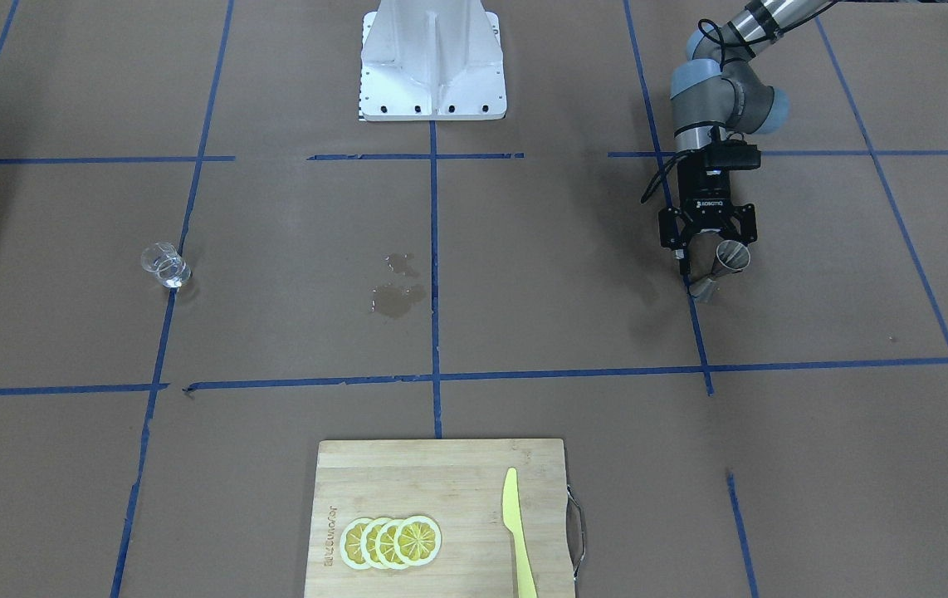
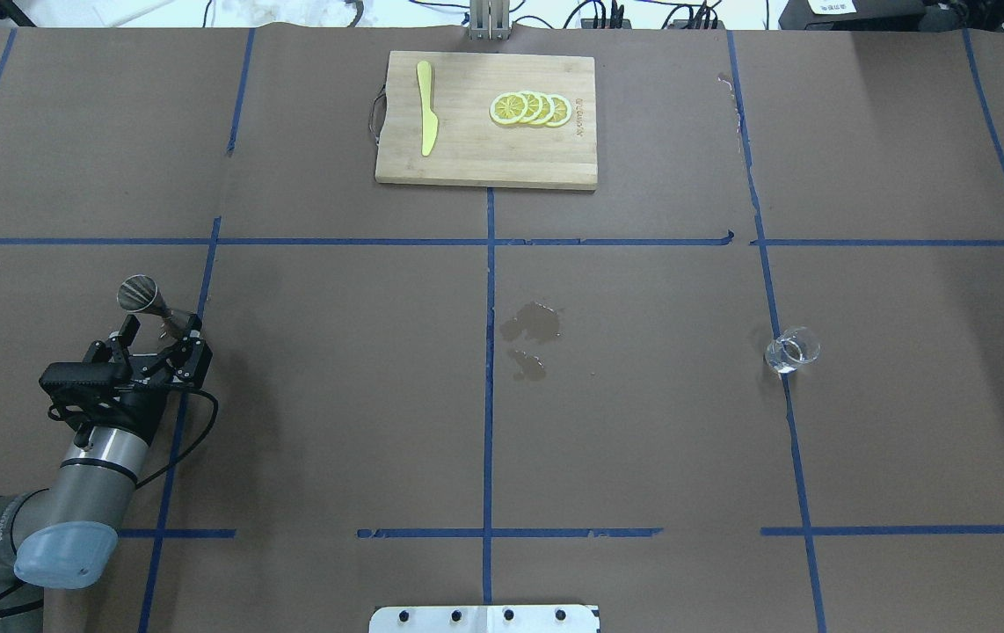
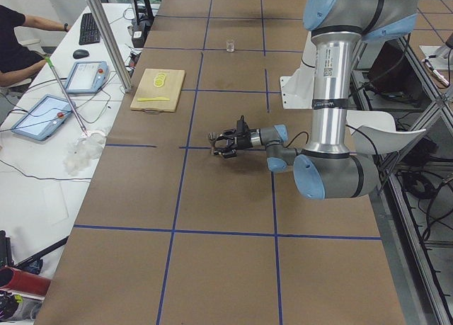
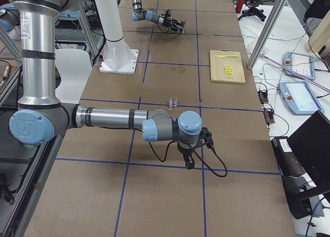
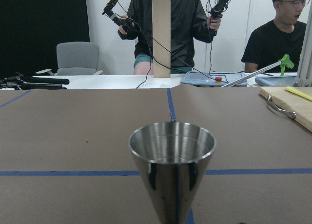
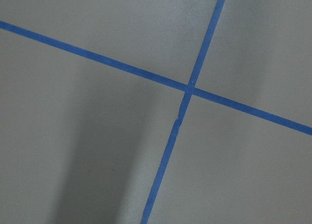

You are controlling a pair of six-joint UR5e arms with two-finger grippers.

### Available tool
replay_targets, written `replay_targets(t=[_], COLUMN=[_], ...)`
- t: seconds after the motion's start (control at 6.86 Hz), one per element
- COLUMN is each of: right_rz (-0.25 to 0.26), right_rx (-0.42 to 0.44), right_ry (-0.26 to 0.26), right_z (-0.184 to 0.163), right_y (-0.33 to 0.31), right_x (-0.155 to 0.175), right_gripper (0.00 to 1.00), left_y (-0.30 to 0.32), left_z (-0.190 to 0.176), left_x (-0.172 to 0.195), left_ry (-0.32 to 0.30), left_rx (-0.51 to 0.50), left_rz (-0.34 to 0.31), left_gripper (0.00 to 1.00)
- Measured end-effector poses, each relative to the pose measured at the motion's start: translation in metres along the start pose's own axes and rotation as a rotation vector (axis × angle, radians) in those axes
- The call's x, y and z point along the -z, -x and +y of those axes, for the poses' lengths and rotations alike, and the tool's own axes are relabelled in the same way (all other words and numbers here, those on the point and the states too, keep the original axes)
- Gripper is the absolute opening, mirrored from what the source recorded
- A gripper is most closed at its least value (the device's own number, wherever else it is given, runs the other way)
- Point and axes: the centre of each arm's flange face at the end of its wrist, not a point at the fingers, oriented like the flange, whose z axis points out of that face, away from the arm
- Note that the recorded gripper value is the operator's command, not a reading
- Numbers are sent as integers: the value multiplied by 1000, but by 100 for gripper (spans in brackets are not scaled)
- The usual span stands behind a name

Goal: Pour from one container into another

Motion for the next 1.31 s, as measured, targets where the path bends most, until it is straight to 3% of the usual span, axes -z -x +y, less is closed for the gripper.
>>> replay_targets(t=[1.31], right_rz=[0], right_rx=[3], right_ry=[-3], right_z=[-1], right_y=[1], right_x=[1], right_gripper=[100], left_y=[0], left_z=[-2], left_x=[-2], left_ry=[0], left_rx=[-3], left_rz=[4], left_gripper=[80])
